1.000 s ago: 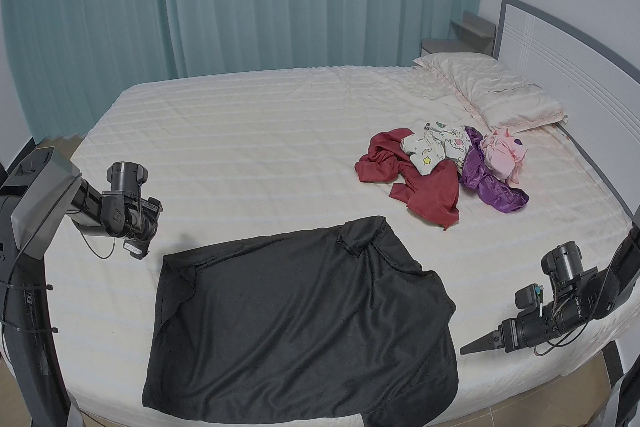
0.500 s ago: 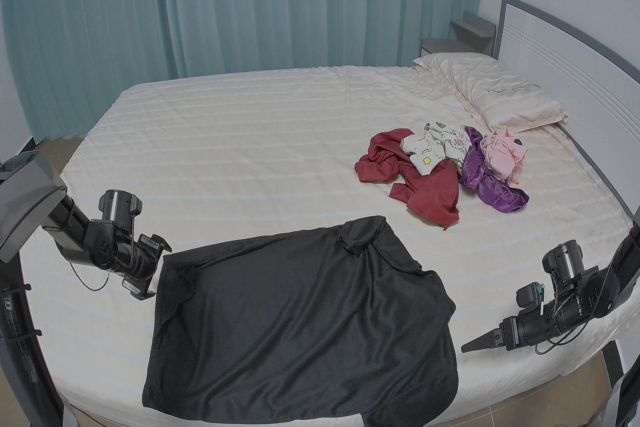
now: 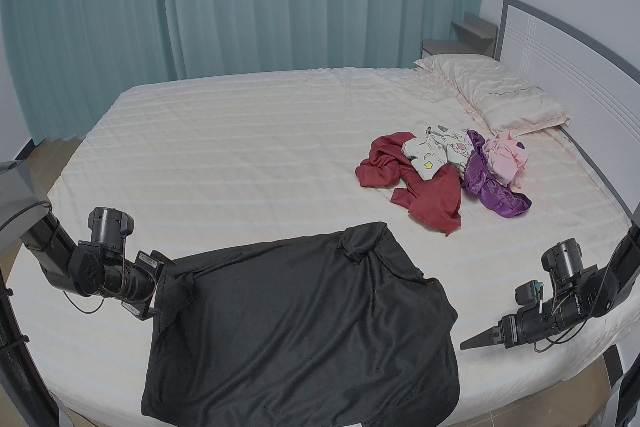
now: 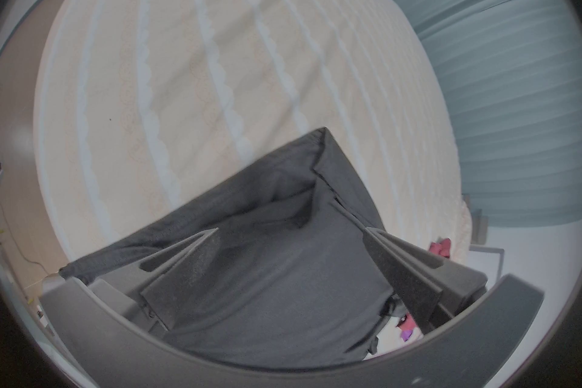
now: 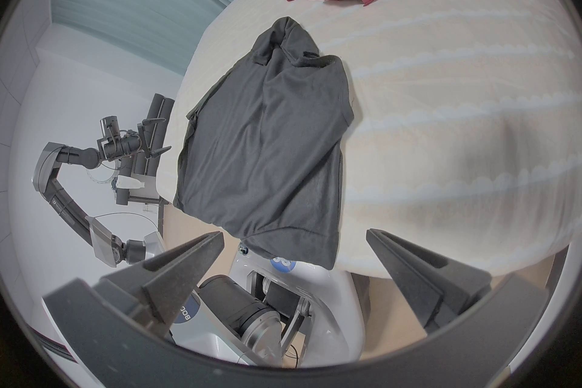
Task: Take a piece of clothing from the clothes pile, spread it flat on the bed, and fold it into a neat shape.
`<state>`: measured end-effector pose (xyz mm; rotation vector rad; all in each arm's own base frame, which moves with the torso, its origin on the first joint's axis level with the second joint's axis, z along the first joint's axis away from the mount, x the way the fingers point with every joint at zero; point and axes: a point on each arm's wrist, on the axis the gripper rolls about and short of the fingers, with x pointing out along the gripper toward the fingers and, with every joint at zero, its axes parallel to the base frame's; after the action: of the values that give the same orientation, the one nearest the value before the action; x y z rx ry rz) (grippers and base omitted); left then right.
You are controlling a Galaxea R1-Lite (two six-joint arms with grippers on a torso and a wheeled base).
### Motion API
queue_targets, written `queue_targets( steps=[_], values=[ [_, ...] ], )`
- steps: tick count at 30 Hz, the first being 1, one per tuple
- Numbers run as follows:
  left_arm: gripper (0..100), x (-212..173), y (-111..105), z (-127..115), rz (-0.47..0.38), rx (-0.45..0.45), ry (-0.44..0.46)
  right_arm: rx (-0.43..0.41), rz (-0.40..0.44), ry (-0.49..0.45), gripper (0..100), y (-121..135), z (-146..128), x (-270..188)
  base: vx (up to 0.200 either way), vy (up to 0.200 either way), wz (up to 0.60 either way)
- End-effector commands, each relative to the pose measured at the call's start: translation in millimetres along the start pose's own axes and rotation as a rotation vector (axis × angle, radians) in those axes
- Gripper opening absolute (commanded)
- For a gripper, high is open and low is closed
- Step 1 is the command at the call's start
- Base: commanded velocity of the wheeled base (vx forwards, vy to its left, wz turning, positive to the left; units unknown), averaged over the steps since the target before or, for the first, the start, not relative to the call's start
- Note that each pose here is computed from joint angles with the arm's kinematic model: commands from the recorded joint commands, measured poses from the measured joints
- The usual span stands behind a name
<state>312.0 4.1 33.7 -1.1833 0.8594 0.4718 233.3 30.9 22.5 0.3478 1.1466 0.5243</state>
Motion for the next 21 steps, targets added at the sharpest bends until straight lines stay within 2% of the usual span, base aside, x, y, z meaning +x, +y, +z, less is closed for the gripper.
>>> queue_targets(
  steps=[1, 10, 12, 16, 19, 21],
  values=[
    [100, -2, 1, -3, 0.011, 0.008, 0.001, -0.014, -0.002, -0.021, 100, 0, 3, 2, 0.000, 0.000, 0.00],
    [100, -3, 3, -6, 0.012, 0.009, 0.015, -0.018, -0.003, -0.036, 100, -3, 14, 9, 0.000, 0.000, 0.00],
    [100, -3, 4, -7, 0.016, 0.008, 0.017, -0.002, 0.002, -0.056, 100, -1, 22, 10, 0.000, 0.200, 0.00],
    [100, -4, 6, -8, 0.023, 0.006, 0.020, 0.078, 0.049, -0.105, 100, 20, 49, 17, 0.000, 0.200, 0.00],
    [100, -4, 6, -7, 0.023, 0.005, 0.019, 0.110, 0.066, -0.120, 100, 31, 59, 22, 0.000, 0.200, 0.00],
    [100, -3, 7, -7, 0.025, 0.005, 0.019, 0.143, 0.058, -0.143, 100, 43, 74, 34, 0.000, 0.000, 0.00]
  ],
)
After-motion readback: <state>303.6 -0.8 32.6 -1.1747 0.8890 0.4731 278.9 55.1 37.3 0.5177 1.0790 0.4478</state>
